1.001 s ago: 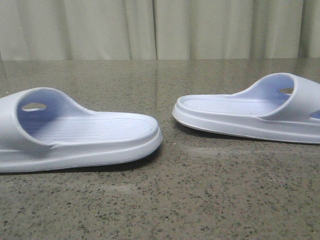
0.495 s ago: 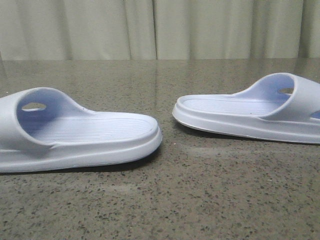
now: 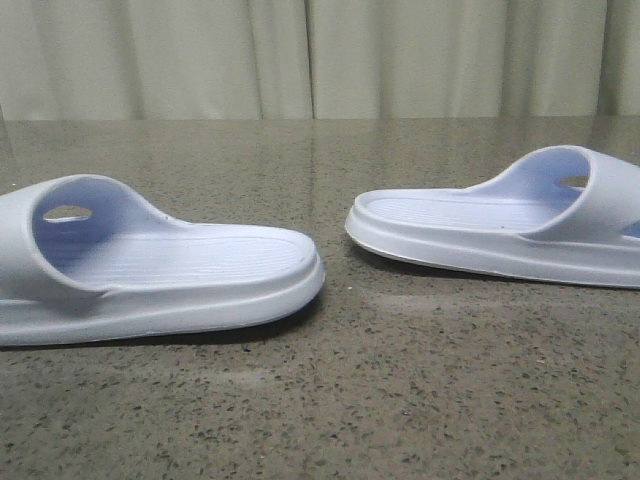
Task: Insert blue slippers together front up
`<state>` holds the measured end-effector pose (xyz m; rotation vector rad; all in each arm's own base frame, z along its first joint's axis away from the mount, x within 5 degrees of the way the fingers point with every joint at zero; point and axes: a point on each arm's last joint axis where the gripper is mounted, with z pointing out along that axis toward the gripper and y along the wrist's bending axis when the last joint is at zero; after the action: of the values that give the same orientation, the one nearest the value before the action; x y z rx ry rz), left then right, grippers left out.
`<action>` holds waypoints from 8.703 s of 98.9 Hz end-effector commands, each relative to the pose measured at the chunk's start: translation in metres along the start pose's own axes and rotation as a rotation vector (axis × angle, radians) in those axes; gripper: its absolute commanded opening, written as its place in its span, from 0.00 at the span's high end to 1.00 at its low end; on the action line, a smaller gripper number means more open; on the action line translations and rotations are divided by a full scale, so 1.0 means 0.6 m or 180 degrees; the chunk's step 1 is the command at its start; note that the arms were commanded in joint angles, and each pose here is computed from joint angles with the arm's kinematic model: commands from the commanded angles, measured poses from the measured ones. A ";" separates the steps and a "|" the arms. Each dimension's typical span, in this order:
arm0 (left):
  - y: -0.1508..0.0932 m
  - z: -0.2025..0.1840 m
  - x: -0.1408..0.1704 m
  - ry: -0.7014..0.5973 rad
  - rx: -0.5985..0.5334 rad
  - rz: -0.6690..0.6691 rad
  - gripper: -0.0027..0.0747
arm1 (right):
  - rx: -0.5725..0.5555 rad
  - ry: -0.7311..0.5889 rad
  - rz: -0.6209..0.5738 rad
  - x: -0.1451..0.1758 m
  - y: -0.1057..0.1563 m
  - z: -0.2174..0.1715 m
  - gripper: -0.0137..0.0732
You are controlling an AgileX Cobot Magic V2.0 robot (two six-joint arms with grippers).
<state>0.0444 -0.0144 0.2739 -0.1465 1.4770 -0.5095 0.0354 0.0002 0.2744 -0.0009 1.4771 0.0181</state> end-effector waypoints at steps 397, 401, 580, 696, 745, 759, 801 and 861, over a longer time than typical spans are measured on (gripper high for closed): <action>0.025 0.147 0.069 0.2176 -0.1128 -0.2169 0.26 | -0.0194 0.0494 0.0555 -0.128 0.013 0.044 0.42; 0.025 0.147 0.069 0.2173 -0.1126 -0.2186 0.26 | -0.0194 0.0494 0.0555 -0.128 0.013 0.044 0.42; 0.016 0.169 0.097 0.2457 -0.1083 -0.2139 0.56 | -0.0193 0.0507 0.0555 -0.126 0.013 0.045 0.42; -0.013 0.135 0.030 0.1620 -0.0553 -0.2456 0.94 | -0.0191 0.0479 0.0556 -0.127 0.013 0.045 0.42; -0.035 0.130 -0.010 0.1469 -0.0279 -0.2429 0.94 | 0.0164 0.1010 0.1057 -0.102 0.002 0.062 0.42; -0.035 0.130 -0.009 0.1498 -0.0275 -0.2424 0.94 | 0.0317 0.1279 0.1206 -0.086 -0.001 0.079 0.42; -0.036 0.129 -0.008 0.1531 -0.0269 -0.2424 0.94 | 0.0457 0.1831 0.1590 -0.040 0.002 0.132 0.42; -0.037 0.128 -0.006 0.1577 -0.0261 -0.2425 0.94 | 0.0538 0.2182 0.1789 0.000 0.006 0.199 0.42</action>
<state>0.1114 -0.0494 0.2787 -0.7018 1.9854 -1.1247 0.1439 0.0062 0.2766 0.5898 2.1876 0.3601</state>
